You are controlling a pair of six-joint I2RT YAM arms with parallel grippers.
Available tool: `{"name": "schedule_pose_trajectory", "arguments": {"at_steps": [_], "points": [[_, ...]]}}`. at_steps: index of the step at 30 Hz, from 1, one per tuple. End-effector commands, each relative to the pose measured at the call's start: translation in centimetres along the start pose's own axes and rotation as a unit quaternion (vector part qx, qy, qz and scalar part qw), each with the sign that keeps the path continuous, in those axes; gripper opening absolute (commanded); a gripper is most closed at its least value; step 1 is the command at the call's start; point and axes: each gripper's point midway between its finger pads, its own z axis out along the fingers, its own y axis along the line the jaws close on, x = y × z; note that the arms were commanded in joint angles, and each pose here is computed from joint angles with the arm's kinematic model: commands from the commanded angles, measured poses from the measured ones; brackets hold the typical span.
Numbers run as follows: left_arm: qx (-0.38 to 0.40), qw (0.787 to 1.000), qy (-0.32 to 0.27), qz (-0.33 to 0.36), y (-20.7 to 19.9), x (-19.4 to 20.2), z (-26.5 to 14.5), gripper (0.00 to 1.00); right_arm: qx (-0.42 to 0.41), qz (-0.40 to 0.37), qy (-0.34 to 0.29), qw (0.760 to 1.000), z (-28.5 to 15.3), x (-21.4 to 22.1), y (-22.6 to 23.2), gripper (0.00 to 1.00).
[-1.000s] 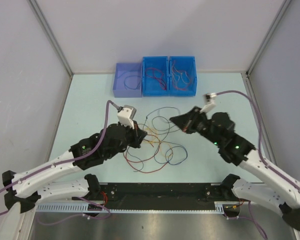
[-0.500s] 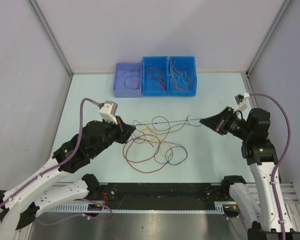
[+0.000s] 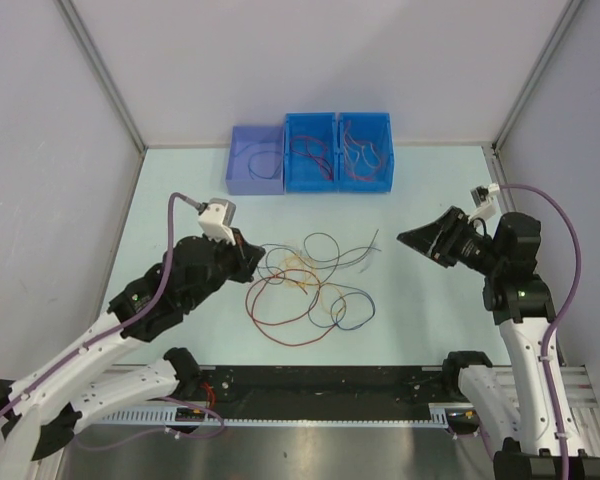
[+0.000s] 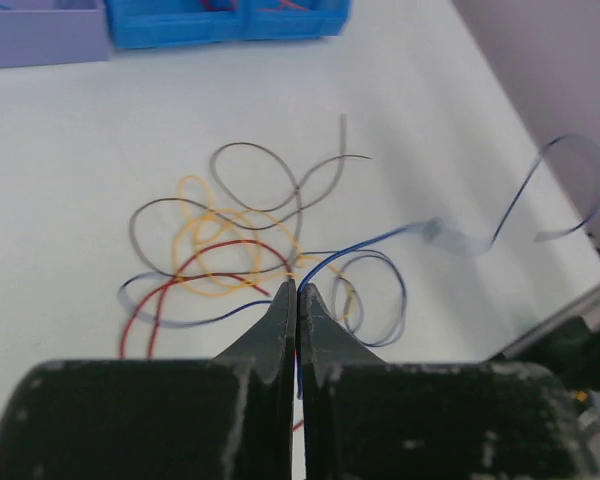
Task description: Untangle the cables
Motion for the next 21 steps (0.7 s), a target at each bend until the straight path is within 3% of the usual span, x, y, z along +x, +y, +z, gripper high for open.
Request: {"name": "schedule_pose_trajectory", "arguments": {"at_steps": [1,2,5,13,21], "points": [[-0.071,0.996,-0.044,0.028,2.1,-3.8,0.2,0.00,0.032,-0.032,-0.052,0.998,0.6,-2.7,-0.2,0.71],[-0.074,0.995,-0.048,0.036,2.0,-4.3,0.3,0.00,0.034,-0.033,-0.043,0.998,0.8,-2.1,-0.1,0.79],[-0.088,0.993,-0.066,0.048,1.7,-6.8,1.0,0.00,0.058,-0.044,-0.052,0.996,1.1,-1.8,-0.5,0.84],[-0.102,0.987,-0.103,0.062,1.4,-12.4,2.9,0.01,0.079,-0.020,-0.023,0.996,3.0,1.1,-2.3,0.82],[-0.126,0.981,-0.139,0.048,4.7,-16.8,5.0,0.00,0.148,-0.025,-0.013,0.989,5.1,5.1,-5.8,0.80]]}}
